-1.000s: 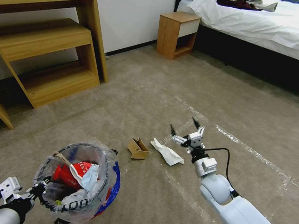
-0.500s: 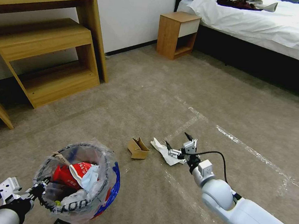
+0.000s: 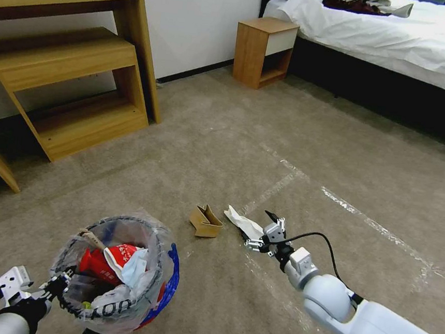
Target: Pick up the trash bin and place the garbage on the floor into it.
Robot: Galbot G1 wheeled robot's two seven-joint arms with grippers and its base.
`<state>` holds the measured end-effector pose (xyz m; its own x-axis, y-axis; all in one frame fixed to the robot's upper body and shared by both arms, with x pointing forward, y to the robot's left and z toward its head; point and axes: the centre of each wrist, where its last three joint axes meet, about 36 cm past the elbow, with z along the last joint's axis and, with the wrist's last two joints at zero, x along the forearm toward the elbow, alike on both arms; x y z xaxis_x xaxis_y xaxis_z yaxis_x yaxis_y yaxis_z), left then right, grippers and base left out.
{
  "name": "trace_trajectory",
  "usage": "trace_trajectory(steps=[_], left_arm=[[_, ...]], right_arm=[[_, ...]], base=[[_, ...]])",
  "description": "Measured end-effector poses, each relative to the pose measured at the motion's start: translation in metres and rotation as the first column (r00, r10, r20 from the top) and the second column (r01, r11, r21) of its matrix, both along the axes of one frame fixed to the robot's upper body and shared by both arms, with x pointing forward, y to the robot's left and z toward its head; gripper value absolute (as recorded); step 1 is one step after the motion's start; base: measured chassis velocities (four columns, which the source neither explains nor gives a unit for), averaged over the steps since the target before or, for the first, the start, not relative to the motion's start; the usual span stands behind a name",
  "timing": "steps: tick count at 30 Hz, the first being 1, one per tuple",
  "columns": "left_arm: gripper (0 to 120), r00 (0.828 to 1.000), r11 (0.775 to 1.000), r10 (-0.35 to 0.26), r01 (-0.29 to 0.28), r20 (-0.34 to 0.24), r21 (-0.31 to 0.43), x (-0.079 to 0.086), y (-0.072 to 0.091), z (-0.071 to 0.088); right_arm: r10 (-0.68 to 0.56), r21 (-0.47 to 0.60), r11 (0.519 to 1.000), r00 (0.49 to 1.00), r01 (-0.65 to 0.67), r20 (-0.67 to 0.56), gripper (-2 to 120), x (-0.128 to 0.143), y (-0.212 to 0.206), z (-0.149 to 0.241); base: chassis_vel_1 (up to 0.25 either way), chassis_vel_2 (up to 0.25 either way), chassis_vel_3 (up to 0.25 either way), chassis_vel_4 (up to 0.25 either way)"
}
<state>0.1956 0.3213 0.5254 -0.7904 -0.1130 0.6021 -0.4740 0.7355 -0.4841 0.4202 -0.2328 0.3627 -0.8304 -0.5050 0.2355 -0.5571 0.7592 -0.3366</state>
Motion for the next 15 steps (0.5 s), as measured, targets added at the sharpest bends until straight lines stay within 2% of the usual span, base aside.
trace_trajectory(steps=[6, 9, 10, 13, 15], left_arm=[[0, 1.0, 1.0, -0.008, 0.008, 0.011, -0.002, 0.003, -0.001, 0.001], [0, 1.0, 1.0, -0.015, 0.015, 0.012, -0.006, 0.004, -0.002, 0.001], [0, 1.0, 1.0, -0.015, 0.015, 0.012, -0.006, 0.004, -0.002, 0.001], [0, 1.0, 1.0, -0.013, 0.013, 0.013, -0.005, 0.004, -0.002, 0.001], [0, 1.0, 1.0, -0.012, 0.012, 0.013, -0.005, 0.004, -0.002, 0.001]], right_arm=[[-0.005, -0.018, 1.0, 0.999, 0.006, 0.045, 100, 0.022, -0.004, -0.011], [-0.099, 0.112, 0.991, 0.972, 0.076, 0.213, 100, 0.038, 0.016, -0.01], [-0.099, 0.112, 0.991, 0.972, 0.076, 0.213, 100, 0.038, 0.016, -0.01], [-0.23, 0.267, 0.951, 0.932, 0.154, 0.279, 100, 0.045, 0.046, 0.001], [-0.25, 0.294, 0.942, 0.924, 0.163, 0.289, 100, 0.045, 0.052, 0.003]], base=[[0.0, 0.0, 0.0, 0.0], [0.0, 0.0, 0.0, 0.0], [0.0, 0.0, 0.0, 0.0], [0.0, 0.0, 0.0, 0.0], [0.0, 0.0, 0.0, 0.0]])
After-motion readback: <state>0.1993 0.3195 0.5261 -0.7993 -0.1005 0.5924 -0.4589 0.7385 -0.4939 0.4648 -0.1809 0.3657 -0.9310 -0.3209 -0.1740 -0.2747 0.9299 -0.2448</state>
